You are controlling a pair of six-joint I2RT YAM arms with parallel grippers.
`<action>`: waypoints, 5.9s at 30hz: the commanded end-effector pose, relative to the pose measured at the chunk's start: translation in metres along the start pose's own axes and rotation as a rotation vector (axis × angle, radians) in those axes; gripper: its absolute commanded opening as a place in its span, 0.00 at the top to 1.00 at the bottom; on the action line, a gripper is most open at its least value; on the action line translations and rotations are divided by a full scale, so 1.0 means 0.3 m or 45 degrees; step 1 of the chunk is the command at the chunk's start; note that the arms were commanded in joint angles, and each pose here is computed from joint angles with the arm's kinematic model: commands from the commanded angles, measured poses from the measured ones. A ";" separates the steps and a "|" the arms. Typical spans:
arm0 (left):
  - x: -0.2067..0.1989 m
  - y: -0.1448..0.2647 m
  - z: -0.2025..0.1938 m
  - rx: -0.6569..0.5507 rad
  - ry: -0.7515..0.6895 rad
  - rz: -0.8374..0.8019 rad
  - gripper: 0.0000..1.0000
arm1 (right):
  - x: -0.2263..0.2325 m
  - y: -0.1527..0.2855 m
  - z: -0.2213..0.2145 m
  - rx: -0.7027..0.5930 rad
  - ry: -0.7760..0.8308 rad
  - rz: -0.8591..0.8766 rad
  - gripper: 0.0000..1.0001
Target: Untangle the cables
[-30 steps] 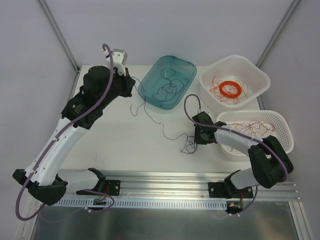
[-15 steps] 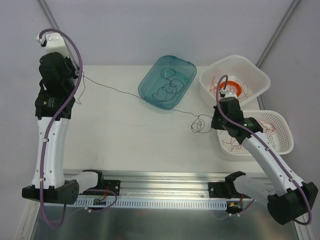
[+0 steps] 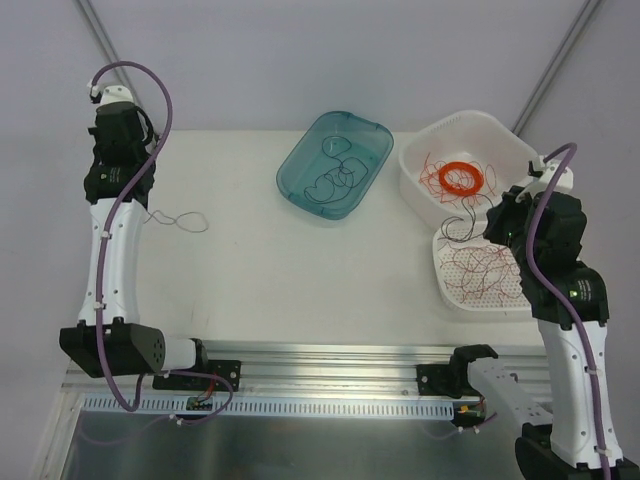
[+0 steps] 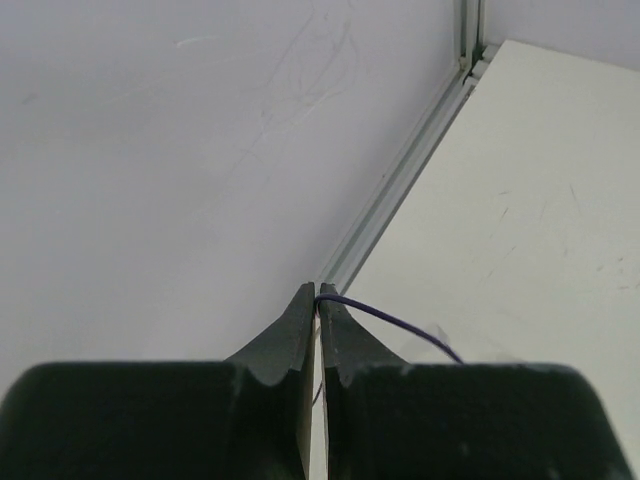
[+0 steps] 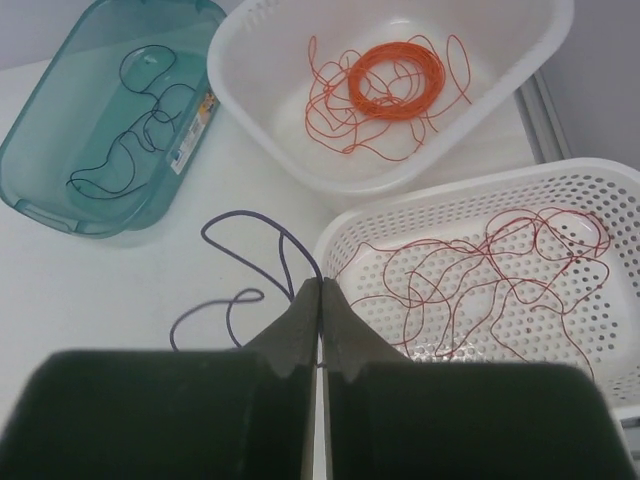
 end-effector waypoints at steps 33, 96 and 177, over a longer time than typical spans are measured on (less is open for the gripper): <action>-0.192 0.321 0.637 -0.894 0.578 -1.265 1.00 | 0.203 -0.188 -0.325 0.690 -0.071 0.800 0.99; -0.549 0.375 -0.617 -0.086 0.346 -1.255 0.01 | 0.587 -0.628 -0.082 0.314 -0.297 0.657 0.99; 0.021 0.733 -0.718 -0.509 0.800 -0.980 0.01 | -0.466 0.522 -0.379 -0.379 -0.153 -0.142 0.03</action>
Point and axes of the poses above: each gripper's point midway between its finger pads, its own y axis back along the fingers, its own x axis along the line the jaws close on, z = x × y, the point moved 9 cm from there along y, back along the fingers, and after that the axes turned 13 degrees about -y, right-handed, at the moved point
